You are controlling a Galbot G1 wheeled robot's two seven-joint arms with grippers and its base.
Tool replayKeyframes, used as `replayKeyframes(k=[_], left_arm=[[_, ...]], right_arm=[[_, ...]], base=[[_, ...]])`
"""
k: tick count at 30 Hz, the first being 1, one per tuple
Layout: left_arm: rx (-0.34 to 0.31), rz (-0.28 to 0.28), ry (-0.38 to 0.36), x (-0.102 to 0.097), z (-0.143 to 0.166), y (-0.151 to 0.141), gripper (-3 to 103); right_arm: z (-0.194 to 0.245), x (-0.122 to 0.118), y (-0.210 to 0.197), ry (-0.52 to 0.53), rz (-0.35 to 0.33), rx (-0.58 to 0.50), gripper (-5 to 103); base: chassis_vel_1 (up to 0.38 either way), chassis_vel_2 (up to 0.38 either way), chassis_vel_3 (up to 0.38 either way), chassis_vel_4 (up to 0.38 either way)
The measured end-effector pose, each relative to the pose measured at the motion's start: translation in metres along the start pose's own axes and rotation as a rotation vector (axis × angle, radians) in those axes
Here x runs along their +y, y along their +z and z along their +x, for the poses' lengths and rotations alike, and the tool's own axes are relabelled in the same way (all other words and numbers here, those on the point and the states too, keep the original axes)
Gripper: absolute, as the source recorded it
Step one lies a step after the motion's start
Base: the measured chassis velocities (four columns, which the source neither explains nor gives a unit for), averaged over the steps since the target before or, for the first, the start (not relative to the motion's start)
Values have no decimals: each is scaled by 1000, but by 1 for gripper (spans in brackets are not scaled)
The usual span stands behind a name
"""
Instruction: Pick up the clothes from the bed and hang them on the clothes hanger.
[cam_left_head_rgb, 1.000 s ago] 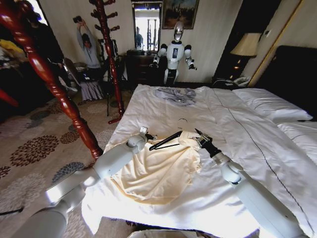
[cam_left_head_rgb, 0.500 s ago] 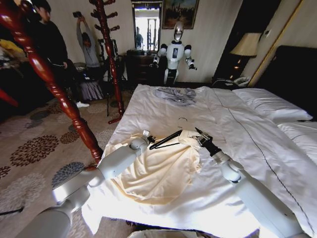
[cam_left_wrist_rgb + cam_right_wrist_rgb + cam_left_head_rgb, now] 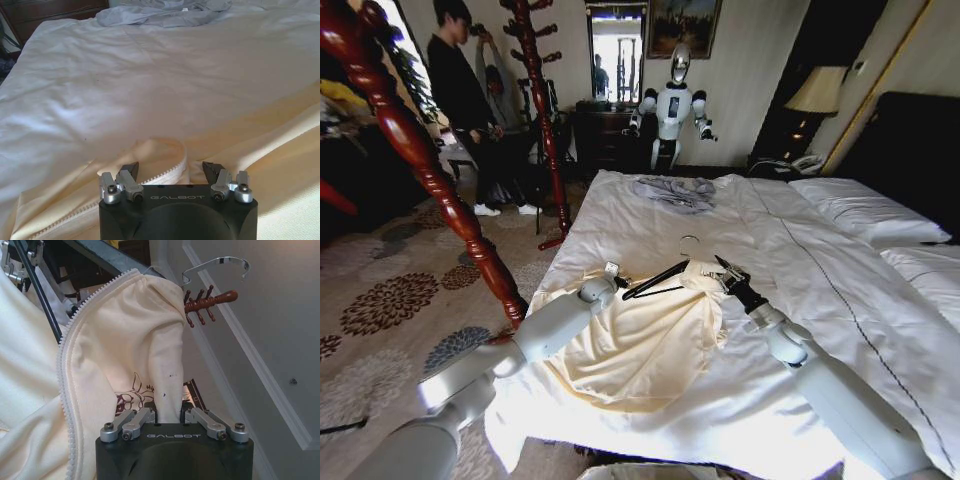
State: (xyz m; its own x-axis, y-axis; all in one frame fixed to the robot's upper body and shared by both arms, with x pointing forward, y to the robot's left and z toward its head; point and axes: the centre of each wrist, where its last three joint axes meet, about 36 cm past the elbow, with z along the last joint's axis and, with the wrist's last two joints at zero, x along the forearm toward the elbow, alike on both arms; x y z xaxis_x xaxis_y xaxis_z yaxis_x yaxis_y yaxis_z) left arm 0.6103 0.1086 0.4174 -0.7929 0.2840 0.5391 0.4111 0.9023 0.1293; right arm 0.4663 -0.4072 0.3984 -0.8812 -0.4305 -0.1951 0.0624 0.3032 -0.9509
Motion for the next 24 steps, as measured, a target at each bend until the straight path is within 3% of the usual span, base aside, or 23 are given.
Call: replayKeyframes(k=[2, 4, 6, 7, 11, 13, 17, 19, 21, 24], left_arm=[[-8, 10, -1, 2, 0, 4, 68], [-10, 12, -1, 3, 0, 5, 68], [-16, 14, -2, 4, 2, 8, 57], [-16, 14, -2, 4, 2, 8, 57], [-27, 15, -2, 5, 3, 9, 36], [-31, 15, -1, 5, 4, 9, 36], [-38, 17, 2, 5, 5, 7, 14], [-39, 17, 3, 6, 6, 7, 14], [-42, 16, 4, 6, 7, 7, 3], [-56, 20, 11, 7, 15, 9, 2]], right_arm=[[1, -1, 0, 0, 0, 0, 20], [0, -1, 0, 0, 0, 0, 20], [-1, -2, 0, 3, 0, -2, 20], [-1, -2, 0, 3, 0, -2, 20], [-2, -2, 1, 5, -2, 0, 20], [-2, -2, 1, 5, -2, 0, 20], [-1, -2, 1, 5, -1, 2, 20], [-1, -2, 1, 6, -1, 2, 20], [-1, -3, 2, 6, 0, 3, 20], [-1, -4, 1, 7, -1, 6, 20]], base=[[0, 0, 0, 0], [0, 0, 0, 0], [0, 0, 0, 0], [0, 0, 0, 0], [0, 0, 0, 0], [0, 0, 0, 0], [0, 0, 0, 0], [0, 0, 0, 0], [0, 0, 0, 0], [0, 0, 0, 0]])
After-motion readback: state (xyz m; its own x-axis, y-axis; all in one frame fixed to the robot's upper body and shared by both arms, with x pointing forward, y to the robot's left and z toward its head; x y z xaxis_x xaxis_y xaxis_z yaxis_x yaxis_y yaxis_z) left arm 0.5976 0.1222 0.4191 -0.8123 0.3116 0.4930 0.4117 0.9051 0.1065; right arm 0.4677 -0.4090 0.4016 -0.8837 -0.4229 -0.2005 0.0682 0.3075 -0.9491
